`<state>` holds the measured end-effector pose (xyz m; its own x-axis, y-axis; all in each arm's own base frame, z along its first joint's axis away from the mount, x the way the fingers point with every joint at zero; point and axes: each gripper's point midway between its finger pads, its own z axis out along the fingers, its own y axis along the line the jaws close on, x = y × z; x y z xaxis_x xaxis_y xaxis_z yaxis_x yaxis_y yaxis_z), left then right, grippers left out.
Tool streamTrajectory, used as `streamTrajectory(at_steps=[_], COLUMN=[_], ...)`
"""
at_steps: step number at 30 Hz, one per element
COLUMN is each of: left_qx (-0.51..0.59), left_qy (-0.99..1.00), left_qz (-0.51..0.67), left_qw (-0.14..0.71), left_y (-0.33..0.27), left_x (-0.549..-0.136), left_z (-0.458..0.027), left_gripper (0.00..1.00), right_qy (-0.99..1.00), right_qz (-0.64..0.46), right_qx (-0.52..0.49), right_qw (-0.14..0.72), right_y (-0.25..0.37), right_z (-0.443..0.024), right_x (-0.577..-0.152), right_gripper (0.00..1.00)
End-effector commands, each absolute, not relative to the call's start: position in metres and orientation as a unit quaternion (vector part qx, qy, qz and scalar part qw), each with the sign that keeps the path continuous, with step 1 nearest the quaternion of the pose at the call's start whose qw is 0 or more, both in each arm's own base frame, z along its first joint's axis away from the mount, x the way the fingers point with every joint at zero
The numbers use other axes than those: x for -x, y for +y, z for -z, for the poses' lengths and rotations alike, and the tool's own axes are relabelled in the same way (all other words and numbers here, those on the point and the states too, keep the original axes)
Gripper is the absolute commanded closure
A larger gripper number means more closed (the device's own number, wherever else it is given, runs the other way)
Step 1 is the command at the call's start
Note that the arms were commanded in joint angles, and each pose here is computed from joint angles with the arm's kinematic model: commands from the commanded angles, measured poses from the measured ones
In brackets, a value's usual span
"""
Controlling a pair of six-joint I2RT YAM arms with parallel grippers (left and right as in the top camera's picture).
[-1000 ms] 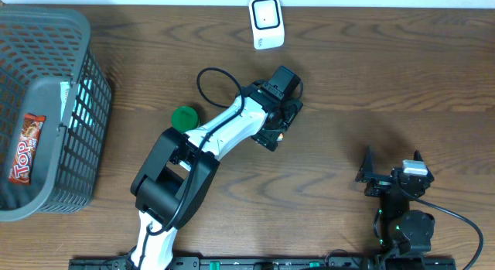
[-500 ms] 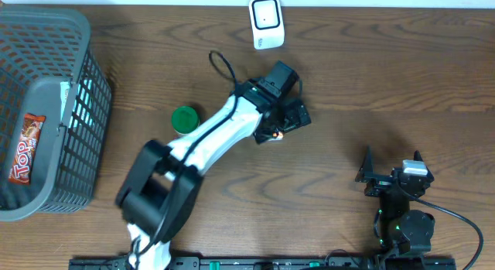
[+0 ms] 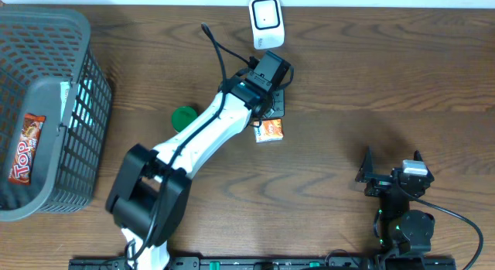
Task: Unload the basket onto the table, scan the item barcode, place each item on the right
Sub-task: 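Drop the Kleenex pack on the table and withdraw the left gripper, then reach into the basket and grasp the mint-green wipes pack with left gripper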
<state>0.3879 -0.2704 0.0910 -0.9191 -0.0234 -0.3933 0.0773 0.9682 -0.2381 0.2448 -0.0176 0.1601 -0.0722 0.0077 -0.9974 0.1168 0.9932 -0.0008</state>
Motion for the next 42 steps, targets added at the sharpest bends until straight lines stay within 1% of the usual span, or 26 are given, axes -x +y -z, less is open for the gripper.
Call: streamTrajectory(at_steps=[1, 5, 12, 19, 21, 23, 24, 25, 27, 28, 29, 31, 34, 36, 39, 42], left_qx=[-0.01, 0.0, 0.013, 0.011, 0.011, 0.006, 0.002, -0.002, -0.029, -0.042, -0.051, -0.039, 0.017, 0.059, 0.136, 0.247], left_qy=[0.977, 0.98, 0.982, 0.989, 0.99, 0.988, 0.987, 0.985, 0.974, 0.969, 0.962, 0.947, 0.919, 0.899, 0.871, 0.838], left_qz=[0.08, 0.067, 0.059, 0.037, 0.035, 0.04, 0.044, 0.049, 0.062, 0.067, 0.068, 0.053, 0.023, 0.014, -0.004, -0.034], left_qw=[0.199, 0.185, 0.177, 0.141, 0.138, 0.148, 0.157, 0.167, 0.214, 0.235, 0.259, 0.314, 0.394, 0.433, 0.472, 0.486], left_y=[-0.254, -0.243, -0.23, -0.221, -0.219, -0.22, -0.221, -0.222, -0.224, -0.223, -0.219, -0.199, -0.149, -0.112, -0.039, 0.043], left_x=[-0.4, -0.404, -0.407, -0.391, -0.389, -0.392, -0.394, -0.396, -0.405, -0.408, -0.41, -0.414, -0.416, -0.414, -0.403, -0.385], left_z=[-0.064, -0.047, -0.043, -0.033, -0.034, -0.046, -0.058, -0.071, -0.119, -0.142, -0.166, -0.214, -0.281, -0.316, -0.355, -0.372], left_gripper=[0.9, 0.91, 0.91, 0.92, 0.92, 0.92, 0.86, 0.75, 0.29, 0.08, 0.02, 0.02, 0.02, 0.02, 0.02, 0.02], right_qy=[0.733, 0.733, 0.733, 0.733, 0.733, 0.733, 0.733, 0.733, 0.733, 0.733, 0.733, 0.733, 0.733, 0.733, 0.733, 0.733], right_qz=[0.041, 0.041, 0.041, 0.041, 0.041, 0.041, 0.041, 0.041, 0.041, 0.041, 0.041, 0.041, 0.041, 0.041, 0.041, 0.041], right_qx=[-0.035, -0.035, -0.035, -0.035, -0.035, -0.035, -0.035, -0.035, -0.035, -0.035, -0.035, -0.035, -0.035, -0.035, -0.035, -0.035], right_qw=[0.678, 0.678, 0.678, 0.678, 0.678, 0.678, 0.678, 0.678, 0.678, 0.678, 0.678, 0.678, 0.678, 0.678, 0.678, 0.678], right_y=[-0.016, -0.016, -0.016, -0.016, -0.016, -0.016, -0.016, -0.016, -0.016, -0.016, -0.016, -0.016, -0.016, -0.016, -0.016, -0.016], right_z=[-0.158, -0.158, -0.158, -0.158, -0.158, -0.158, -0.158, -0.158, -0.158, -0.158, -0.158, -0.158, -0.158, -0.158, -0.158, -0.158], right_x=[-0.245, -0.245, -0.245, -0.245, -0.245, -0.245, -0.245, -0.245, -0.245, -0.245, -0.245, -0.245, -0.245, -0.245, -0.245, -0.245], right_gripper=[0.01, 0.01, 0.01, 0.01, 0.01, 0.01, 0.01, 0.01, 0.01, 0.01, 0.01, 0.01, 0.01, 0.01, 0.01, 0.01])
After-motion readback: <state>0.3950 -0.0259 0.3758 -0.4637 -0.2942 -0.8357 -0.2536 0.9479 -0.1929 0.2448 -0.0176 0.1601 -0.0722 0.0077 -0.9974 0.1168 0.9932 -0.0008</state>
